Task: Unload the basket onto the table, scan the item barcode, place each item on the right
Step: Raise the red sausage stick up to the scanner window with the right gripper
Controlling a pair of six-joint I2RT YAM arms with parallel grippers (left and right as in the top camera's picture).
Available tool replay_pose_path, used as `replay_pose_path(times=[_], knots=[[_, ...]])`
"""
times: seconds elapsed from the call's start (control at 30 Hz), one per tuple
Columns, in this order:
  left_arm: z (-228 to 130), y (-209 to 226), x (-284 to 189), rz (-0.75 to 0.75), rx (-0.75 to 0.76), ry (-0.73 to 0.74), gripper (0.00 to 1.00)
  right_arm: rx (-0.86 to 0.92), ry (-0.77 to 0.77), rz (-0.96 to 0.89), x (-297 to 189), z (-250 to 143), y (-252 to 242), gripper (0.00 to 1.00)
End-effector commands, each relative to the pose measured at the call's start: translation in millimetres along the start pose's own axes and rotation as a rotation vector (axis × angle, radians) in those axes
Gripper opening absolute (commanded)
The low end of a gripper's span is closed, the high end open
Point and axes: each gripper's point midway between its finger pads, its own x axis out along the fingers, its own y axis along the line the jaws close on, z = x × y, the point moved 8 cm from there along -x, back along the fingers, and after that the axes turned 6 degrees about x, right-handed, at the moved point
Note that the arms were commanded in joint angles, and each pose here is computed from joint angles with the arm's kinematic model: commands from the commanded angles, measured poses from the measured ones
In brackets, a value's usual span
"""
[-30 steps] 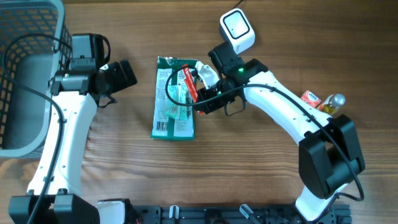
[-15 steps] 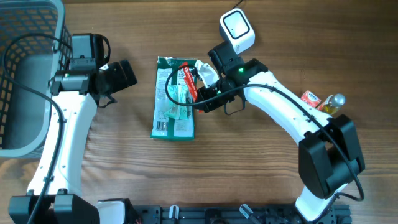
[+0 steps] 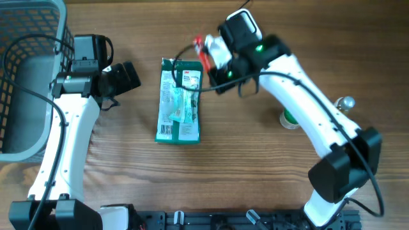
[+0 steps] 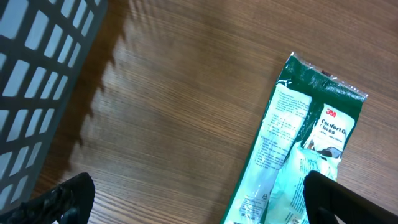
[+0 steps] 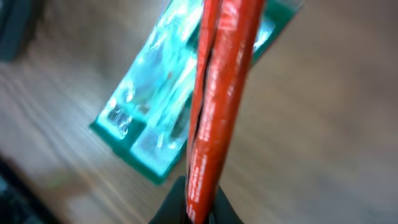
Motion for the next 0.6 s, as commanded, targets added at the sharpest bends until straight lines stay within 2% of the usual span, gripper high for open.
replay_pose_path(times=[0.0, 0.13, 0.27, 0.57], knots=[[-0.8, 2.8, 3.8, 0.018, 0.009, 0.007, 1.00, -0.203, -0.161, -0.260, -60.4, 28.2, -7.4, 0.04], [-0.8, 2.8, 3.8, 0.018, 0.009, 0.007, 1.00, -0.368, -0.136, -0.521, -67.3, 35.0, -28.3, 0.04], [-0.8, 2.7, 3.8, 0.018, 0.009, 0.007, 1.00, -0.424, -0.106, -0.733, -61.8, 46.5, -48.6, 0.04], [-0.8, 2.7, 3.8, 0.018, 0.009, 0.007, 1.00, -0.453, -0.021, -0.981, -19.9, 70.9, -100.4, 0.04]])
